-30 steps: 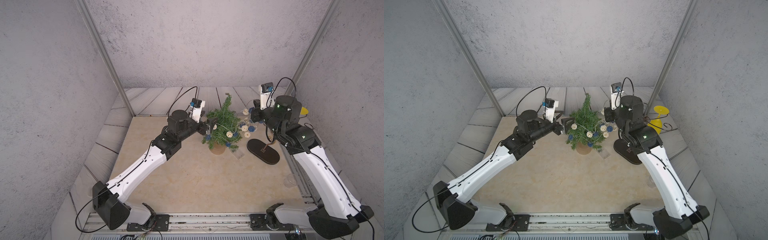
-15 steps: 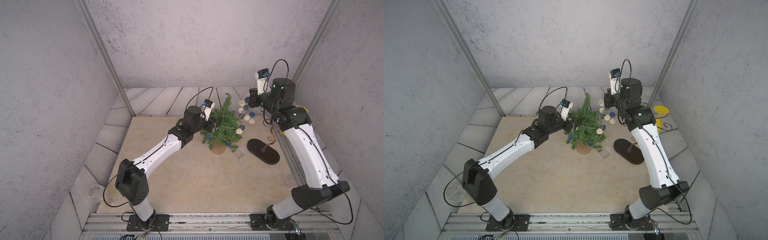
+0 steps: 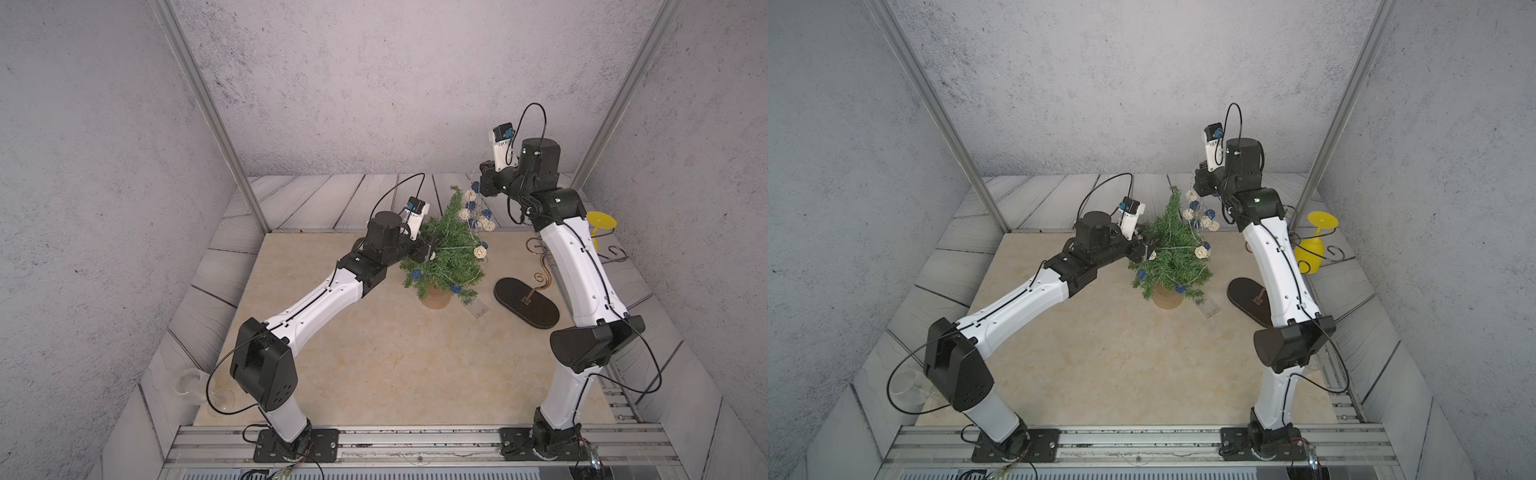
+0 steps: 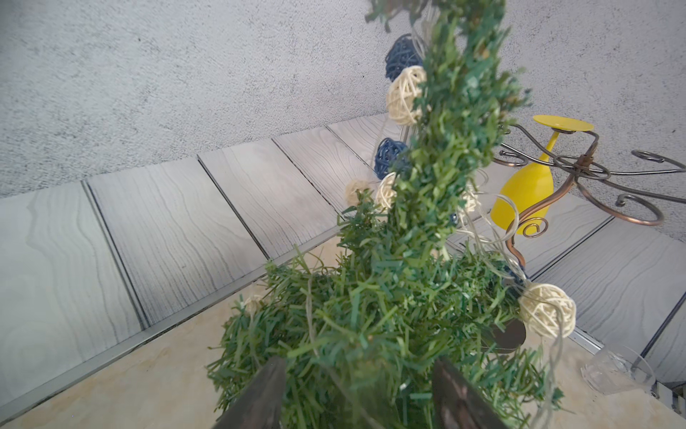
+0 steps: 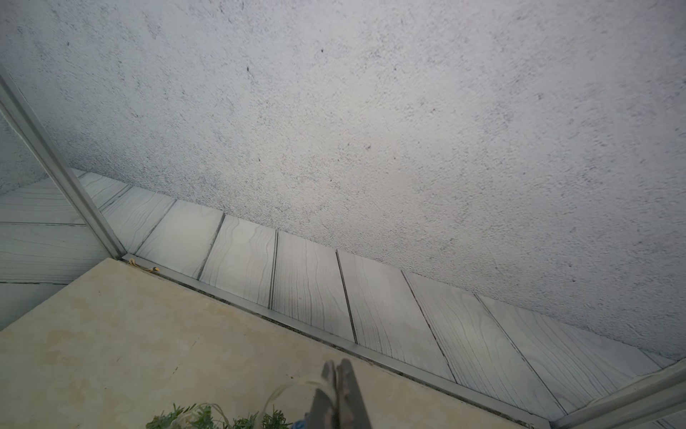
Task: Wrap string light around the christmas tree
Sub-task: Wrap the light string around the Christmas tree.
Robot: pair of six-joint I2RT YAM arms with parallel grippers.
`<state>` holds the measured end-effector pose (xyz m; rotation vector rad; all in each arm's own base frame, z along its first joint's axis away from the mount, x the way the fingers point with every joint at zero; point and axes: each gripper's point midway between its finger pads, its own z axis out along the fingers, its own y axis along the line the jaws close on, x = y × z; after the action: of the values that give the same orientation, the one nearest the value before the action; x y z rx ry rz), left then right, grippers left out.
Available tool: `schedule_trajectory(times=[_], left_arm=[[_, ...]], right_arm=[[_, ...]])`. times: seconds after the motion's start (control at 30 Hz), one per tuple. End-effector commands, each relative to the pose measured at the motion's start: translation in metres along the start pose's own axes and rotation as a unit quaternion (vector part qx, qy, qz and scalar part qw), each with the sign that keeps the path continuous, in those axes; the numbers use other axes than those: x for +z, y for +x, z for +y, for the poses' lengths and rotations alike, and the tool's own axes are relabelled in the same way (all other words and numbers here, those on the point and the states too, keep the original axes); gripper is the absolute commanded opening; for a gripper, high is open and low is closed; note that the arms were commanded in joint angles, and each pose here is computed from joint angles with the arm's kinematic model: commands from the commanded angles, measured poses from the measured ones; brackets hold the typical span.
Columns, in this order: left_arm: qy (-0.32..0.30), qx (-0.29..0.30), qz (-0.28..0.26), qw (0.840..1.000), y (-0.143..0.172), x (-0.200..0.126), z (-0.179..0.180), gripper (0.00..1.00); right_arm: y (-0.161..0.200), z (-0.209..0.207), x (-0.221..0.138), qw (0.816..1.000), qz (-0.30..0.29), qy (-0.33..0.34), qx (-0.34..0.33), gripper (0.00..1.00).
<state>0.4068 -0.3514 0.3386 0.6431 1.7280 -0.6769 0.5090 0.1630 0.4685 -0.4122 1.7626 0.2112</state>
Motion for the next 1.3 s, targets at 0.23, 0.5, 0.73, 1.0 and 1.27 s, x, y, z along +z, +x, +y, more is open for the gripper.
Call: schedule_trajectory(times=[0.23,0.5,0.73,1.0,1.27], left_arm=[[0.036,-0.01,-0.029,0.999,-0.015,-0.013,-0.003,0.64],[0.045,-0.044,-0.041,0.997,-0.03,-0.024,0.032,0.65],[0.058,-0.01,-0.022,0.998,-0.041,0.006,0.055,0.65],[0.139,-0.017,-0.02,0.99,-0.045,0.053,0.051,0.7],[0.178,-0.018,-0.034,0.983,-0.047,0.07,0.044,0.65]], right_arm=[[0.017,0.049,0.033,0.987,0.022,-0.152,0.051,0.0],[0.051,0.068,0.045,0.974,0.064,-0.209,0.063,0.0],[0.059,0.091,0.037,0.956,0.066,-0.281,0.055,0.0],[0.064,0.098,0.036,0.948,0.074,-0.306,0.044,0.0],[0.071,0.102,0.035,0.943,0.072,-0.323,0.033,0.0]])
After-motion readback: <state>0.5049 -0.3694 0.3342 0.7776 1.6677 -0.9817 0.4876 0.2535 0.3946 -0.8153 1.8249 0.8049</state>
